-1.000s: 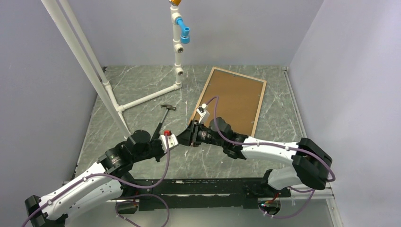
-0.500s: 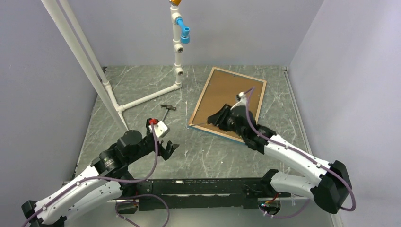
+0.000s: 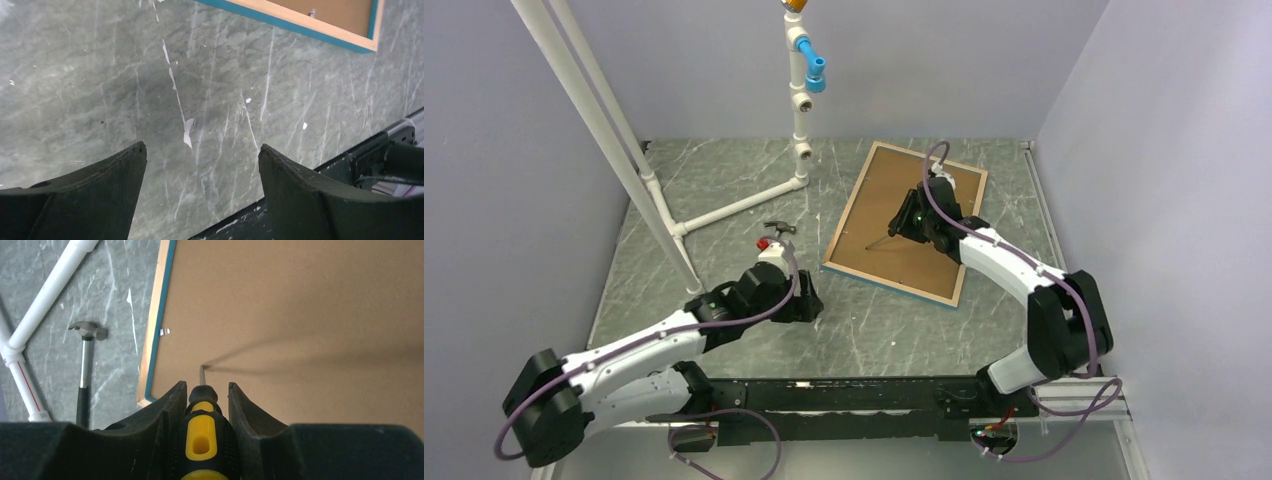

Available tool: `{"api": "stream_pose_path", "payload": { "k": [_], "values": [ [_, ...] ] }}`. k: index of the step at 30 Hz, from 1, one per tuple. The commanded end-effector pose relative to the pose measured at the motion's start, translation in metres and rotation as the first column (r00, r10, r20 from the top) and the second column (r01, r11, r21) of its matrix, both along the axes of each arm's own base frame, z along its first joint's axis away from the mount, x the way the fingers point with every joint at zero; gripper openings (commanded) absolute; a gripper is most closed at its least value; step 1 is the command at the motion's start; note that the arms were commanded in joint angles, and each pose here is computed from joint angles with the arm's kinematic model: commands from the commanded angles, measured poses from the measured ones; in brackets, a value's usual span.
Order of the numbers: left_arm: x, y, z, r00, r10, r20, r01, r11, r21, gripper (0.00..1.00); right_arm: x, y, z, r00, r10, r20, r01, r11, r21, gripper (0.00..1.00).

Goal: Take the photo out of the frame

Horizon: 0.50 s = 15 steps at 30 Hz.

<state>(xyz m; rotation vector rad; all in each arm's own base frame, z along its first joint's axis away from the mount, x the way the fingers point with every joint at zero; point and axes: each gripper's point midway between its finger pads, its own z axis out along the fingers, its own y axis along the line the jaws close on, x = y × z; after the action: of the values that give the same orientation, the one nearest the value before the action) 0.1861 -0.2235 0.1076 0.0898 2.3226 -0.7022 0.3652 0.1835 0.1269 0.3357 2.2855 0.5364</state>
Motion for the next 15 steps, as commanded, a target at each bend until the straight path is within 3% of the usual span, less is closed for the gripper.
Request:
{"api": "stream_pose_path", "payload": {
  "k": [1, 9, 11, 15],
  "values": [
    [0.024, -0.029, 0.019, 0.997, 0.075, -0.035, -0.079, 0.989, -0.125, 0.84, 0.037, 0.012, 0.032, 0.99, 0.05, 0.132, -0.053, 0.998, 0.017, 0.0],
    [0.058, -0.053, 0.008, 0.991, 0.032, -0.132, -0.066, 0.964, -0.257, 0.7, 0.061, 0.03, 0.035, 0.983, 0.083, 0.164, -0.092, 0.995, 0.047, 0.0],
    [0.067, -0.055, 0.001, 0.988, 0.031, -0.151, -0.068, 0.967, -0.246, 0.67, 0.068, 0.034, 0.032, 0.984, 0.088, 0.156, -0.097, 0.994, 0.05, 0.0],
    [0.085, -0.055, -0.014, 0.982, 0.046, -0.184, -0.084, 0.975, -0.204, 0.51, 0.078, 0.044, 0.031, 0.983, 0.101, 0.153, -0.114, 0.991, 0.074, 0.0]
  ]
}}
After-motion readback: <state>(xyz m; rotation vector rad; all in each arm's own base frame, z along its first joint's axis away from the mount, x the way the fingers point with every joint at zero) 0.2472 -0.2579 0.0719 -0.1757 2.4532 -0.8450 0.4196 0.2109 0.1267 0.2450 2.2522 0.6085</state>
